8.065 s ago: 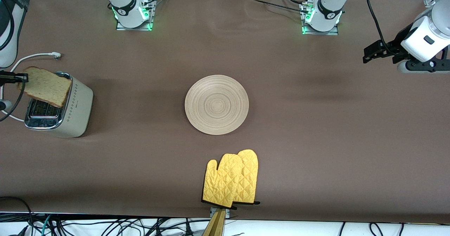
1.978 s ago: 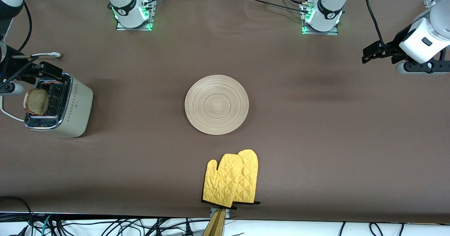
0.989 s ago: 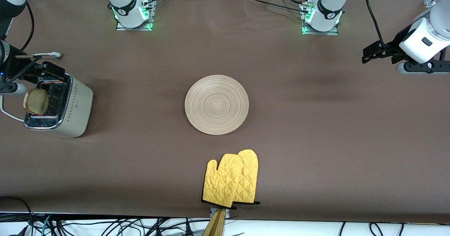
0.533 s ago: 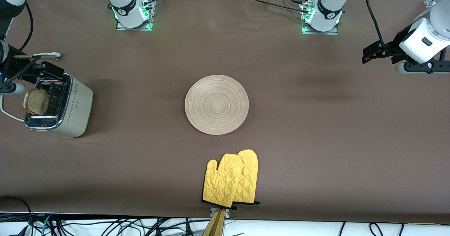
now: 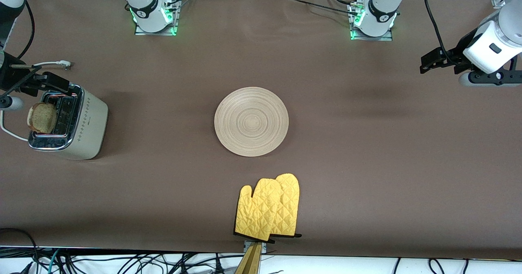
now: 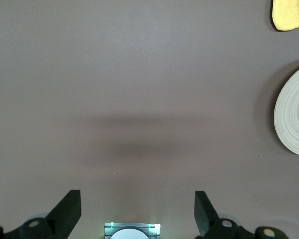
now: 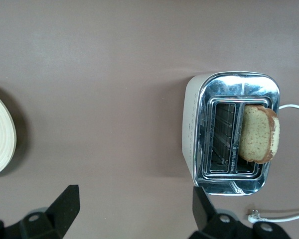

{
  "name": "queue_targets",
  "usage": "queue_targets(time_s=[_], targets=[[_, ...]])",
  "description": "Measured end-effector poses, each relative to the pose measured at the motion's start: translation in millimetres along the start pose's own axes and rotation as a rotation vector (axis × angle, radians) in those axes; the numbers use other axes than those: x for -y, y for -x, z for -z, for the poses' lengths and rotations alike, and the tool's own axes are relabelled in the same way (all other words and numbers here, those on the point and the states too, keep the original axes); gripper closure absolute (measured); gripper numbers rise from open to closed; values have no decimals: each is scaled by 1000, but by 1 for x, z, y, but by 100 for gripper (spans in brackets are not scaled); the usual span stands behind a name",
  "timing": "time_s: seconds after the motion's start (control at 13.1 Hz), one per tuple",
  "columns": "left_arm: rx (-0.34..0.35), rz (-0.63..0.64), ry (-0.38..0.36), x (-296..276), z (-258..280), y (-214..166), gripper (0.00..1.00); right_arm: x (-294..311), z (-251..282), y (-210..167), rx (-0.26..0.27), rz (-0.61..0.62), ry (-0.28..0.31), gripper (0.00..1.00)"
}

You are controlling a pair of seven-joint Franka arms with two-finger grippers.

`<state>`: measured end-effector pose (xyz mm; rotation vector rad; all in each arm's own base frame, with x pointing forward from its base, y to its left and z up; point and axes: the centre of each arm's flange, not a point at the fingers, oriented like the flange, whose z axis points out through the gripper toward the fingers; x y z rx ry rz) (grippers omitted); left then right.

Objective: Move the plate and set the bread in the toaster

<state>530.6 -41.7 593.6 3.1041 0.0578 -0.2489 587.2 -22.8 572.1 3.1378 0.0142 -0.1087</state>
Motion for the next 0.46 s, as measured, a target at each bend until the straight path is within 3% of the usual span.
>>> queue_targets(time_s=[0.46], targets=[[0, 0, 0, 0, 0, 0, 0, -1, 0, 0, 0, 0, 5, 0]])
